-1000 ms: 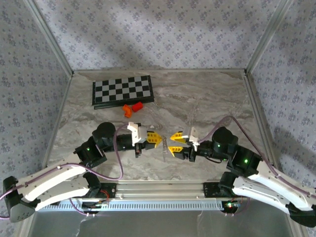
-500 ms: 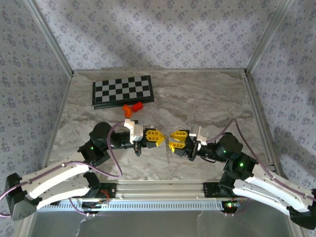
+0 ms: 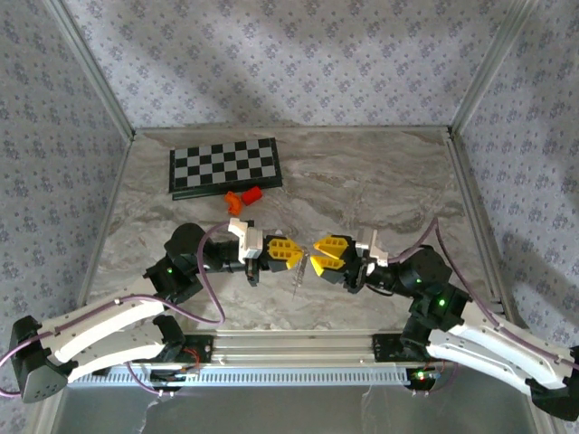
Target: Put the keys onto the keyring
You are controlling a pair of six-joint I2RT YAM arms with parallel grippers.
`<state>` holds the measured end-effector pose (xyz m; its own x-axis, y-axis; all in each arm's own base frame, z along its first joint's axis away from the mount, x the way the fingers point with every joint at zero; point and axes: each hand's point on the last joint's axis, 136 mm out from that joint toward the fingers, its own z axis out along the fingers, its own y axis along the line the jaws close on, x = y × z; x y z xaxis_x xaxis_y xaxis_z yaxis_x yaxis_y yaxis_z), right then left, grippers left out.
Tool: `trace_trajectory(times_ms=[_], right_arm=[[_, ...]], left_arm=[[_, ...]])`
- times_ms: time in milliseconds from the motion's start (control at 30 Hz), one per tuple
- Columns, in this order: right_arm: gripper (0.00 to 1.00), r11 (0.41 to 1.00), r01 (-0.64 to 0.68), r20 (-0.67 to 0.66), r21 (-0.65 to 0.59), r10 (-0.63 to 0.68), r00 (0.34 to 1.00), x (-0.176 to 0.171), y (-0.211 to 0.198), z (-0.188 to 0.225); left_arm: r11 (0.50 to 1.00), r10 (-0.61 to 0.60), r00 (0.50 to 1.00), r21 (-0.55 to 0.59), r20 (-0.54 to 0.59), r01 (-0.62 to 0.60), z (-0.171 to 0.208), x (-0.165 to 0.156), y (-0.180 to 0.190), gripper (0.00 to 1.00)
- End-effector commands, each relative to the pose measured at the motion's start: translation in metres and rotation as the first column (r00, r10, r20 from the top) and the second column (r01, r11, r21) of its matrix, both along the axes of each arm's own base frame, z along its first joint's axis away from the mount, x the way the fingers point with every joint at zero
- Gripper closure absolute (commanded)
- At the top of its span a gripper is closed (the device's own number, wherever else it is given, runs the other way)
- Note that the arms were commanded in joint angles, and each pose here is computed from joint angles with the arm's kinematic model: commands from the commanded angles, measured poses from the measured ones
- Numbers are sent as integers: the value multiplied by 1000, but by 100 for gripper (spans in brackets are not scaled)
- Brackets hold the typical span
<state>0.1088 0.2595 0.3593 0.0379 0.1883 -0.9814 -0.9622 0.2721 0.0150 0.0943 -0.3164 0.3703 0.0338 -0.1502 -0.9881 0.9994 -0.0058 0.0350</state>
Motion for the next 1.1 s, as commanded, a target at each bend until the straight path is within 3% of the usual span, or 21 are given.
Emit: trace_trajectory(times_ms=[0,200,400,533,633,733,933,1067], right_arm=[[71,999,-23,7,43,23,1000,-3,0,10],[76,998,-41,3,42,40,999,-3,5,9],[99,999,-34,1,19,34,999,-1,7,6],[100,994,4,-17,-111,-6,1000,6,9,-5],[100,960,21,-27,-279,-30,999,10,11,-23],[100,905,9,-27,-426,-23,999,13,14,-36],[100,840,-37,-28,-541,26,999,14,25,-39],[100,816,-76,-35,-573,68,997,9,29,-40]], left_arm=[[999,-19,999,-33,31,20,12,-3,1,100],[1000,-18,999,-23,30,19,10,-3,0,100],[1000,-11,1000,-8,25,11,6,-2,0,100],[993,59,998,98,35,-62,-11,7,3,100],[972,101,993,207,57,-110,-27,13,8,86],[952,111,992,281,65,-125,-36,14,12,80],[932,123,990,335,74,-141,-43,14,17,77],[926,126,989,349,81,-146,-45,15,18,80]])
